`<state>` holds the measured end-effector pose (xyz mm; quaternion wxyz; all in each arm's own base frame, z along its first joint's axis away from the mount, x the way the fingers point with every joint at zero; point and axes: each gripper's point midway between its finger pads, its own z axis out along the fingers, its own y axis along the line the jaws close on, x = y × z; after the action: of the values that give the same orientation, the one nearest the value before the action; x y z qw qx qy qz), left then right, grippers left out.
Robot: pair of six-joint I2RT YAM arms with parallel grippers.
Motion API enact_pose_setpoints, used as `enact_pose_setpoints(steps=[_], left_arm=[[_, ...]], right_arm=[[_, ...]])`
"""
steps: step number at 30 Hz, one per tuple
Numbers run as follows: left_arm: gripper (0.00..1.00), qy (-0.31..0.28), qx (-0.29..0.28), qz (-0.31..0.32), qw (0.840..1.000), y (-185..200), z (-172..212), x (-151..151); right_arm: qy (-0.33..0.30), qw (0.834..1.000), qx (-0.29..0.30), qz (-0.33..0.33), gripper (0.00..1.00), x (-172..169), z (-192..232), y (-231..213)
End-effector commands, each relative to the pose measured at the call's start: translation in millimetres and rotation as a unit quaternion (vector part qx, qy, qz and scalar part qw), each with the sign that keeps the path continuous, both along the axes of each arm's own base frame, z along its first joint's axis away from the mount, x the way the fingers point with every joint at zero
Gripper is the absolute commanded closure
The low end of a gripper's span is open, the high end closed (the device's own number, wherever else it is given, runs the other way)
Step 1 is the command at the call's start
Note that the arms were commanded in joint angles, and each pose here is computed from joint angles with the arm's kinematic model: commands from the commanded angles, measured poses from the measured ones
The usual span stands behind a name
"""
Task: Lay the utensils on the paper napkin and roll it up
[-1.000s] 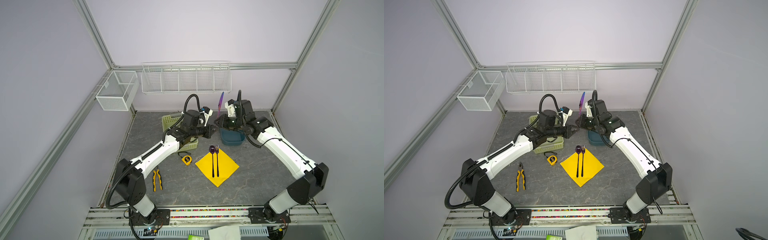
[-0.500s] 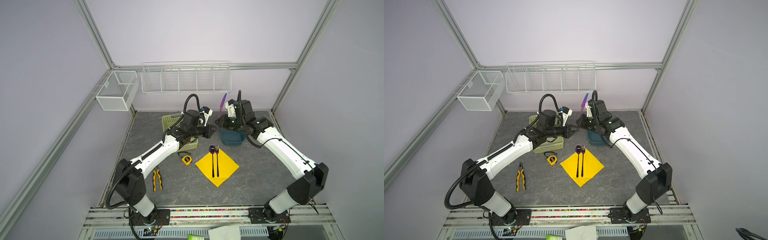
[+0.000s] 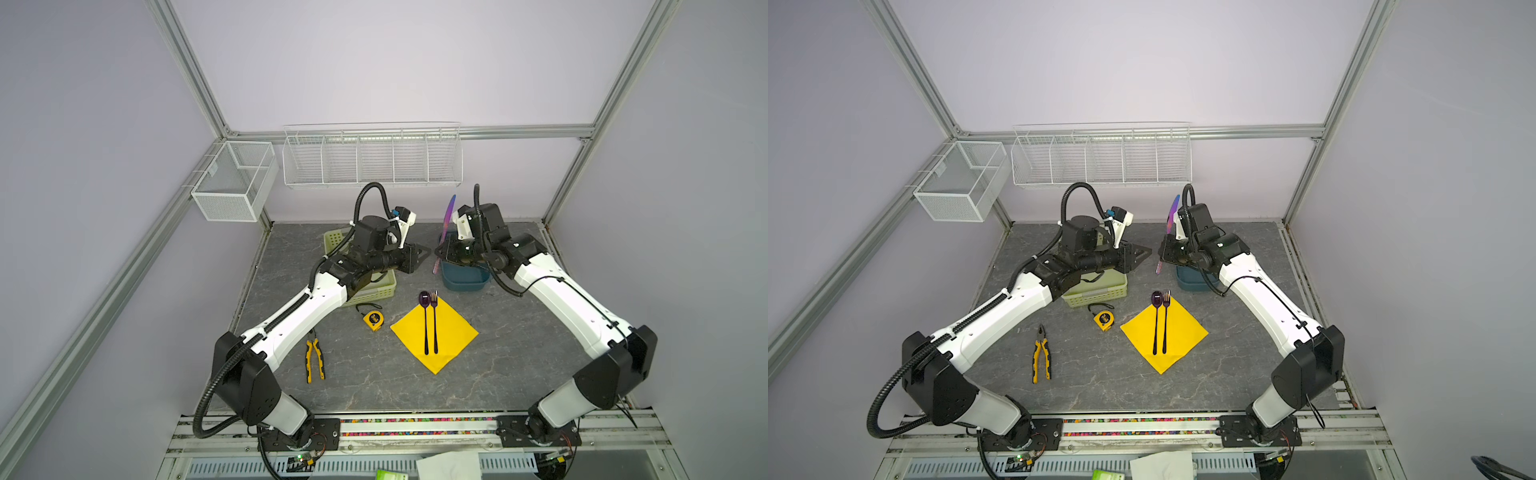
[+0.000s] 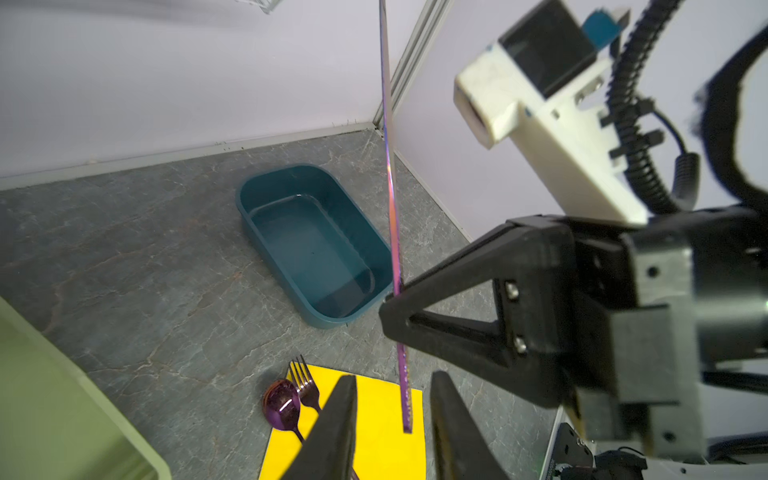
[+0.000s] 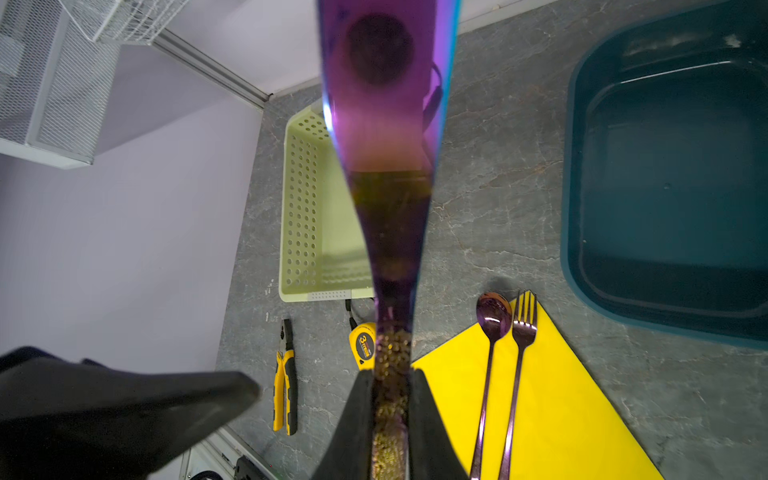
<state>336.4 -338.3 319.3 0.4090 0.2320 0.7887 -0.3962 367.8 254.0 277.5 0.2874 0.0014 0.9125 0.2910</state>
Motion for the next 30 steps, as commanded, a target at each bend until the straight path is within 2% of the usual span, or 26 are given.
enact_pose_setpoints(steps=[1,13,21,30], left_arm=[[0.68,-0.004,0.0,0.012,1.0,20.4,7.1,4.6],[0.67,-0.012,0.038,0.054,0.998,97.5,7.1,25.3],[0.66,-0.013,0.057,0.093,0.994,144.4,-6.6,40.0],[0.66,-0.023,0.082,0.119,0.989,160.2,-29.4,47.1]], right_arm=[[0.002,1.0,-0.022,0.01,0.93,-12.0,-1.5,-10.3],[0.081,0.993,-0.064,0.053,0.93,-49.8,-51.2,-18.9],[0.155,0.978,-0.1,0.096,0.93,-84.2,-100.1,-19.4],[0.22,0.961,-0.122,0.113,0.93,-109.4,-150.8,-15.1]])
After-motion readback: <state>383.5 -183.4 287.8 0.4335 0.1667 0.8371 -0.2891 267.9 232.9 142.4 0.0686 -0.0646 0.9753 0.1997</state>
